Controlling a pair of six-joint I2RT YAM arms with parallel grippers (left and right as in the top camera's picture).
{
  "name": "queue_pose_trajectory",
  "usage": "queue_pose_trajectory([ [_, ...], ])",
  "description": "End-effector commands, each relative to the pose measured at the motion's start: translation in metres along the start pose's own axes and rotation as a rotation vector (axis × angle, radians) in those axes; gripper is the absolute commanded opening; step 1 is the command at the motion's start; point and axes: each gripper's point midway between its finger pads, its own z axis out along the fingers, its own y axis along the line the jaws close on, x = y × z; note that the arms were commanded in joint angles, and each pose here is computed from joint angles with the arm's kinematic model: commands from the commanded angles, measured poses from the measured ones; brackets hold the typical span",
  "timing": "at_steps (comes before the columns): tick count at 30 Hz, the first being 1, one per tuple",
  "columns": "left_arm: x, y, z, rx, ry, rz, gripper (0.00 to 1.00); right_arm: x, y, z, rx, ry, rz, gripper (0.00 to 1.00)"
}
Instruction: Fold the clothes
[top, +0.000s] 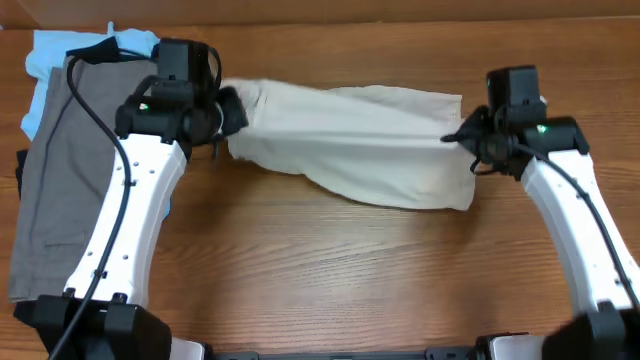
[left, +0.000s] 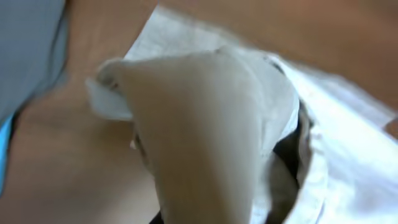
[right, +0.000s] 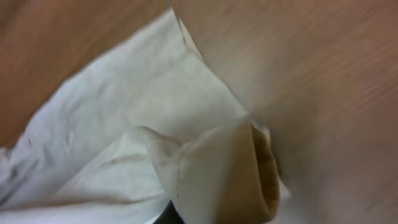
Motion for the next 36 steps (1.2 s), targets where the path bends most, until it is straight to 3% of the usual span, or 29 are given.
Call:
queue_pose_trajectory([
  [1,-0.041,0.026,0.003,-0.126,-0.178,-0.038,0.04,-0.042,-0.029,0.014,0.085,-0.097,0.006,0.04],
  [17,-0.105,0.008,0.088,-0.019,-0.403,-0.108,0.04,-0.132,0.037,0.048,-0.175,-0.415,-0.056,0.04],
  [24,-0.111,0.007,0.107,-0.003,-0.434,-0.107,0.06,-0.124,0.035,0.083,-0.152,-0.37,-0.061,0.04],
  [27,-0.105,0.012,0.121,-0.015,-0.412,-0.107,0.14,-0.118,0.032,0.099,-0.136,-0.345,-0.064,0.04],
  [28,-0.103,0.013,0.127,-0.019,-0.405,-0.108,0.26,-0.116,0.033,0.105,-0.14,-0.336,-0.066,0.04],
  [29,-0.103,0.014,0.131,-0.019,-0.404,-0.108,0.45,-0.115,0.034,0.11,-0.147,-0.329,-0.068,0.04],
  [30,-0.103,0.014,0.135,-0.017,-0.407,-0.107,0.64,-0.114,0.037,0.115,-0.16,-0.324,-0.07,0.17],
  [31,-0.106,0.014,0.139,-0.009,-0.421,-0.107,0.89,-0.114,0.041,0.122,-0.184,-0.324,-0.074,0.54],
  [32,-0.11,0.012,0.141,0.001,-0.44,-0.105,1.0,-0.114,0.046,0.127,-0.205,-0.326,-0.076,0.89],
  [33,-0.115,0.009,0.139,0.015,-0.465,-0.104,1.0,-0.116,0.05,0.132,-0.225,-0.335,-0.077,1.0],
  [36,-0.132,-0.004,0.127,0.069,-0.528,-0.09,1.0,-0.122,0.056,0.132,-0.251,-0.368,-0.076,1.0],
])
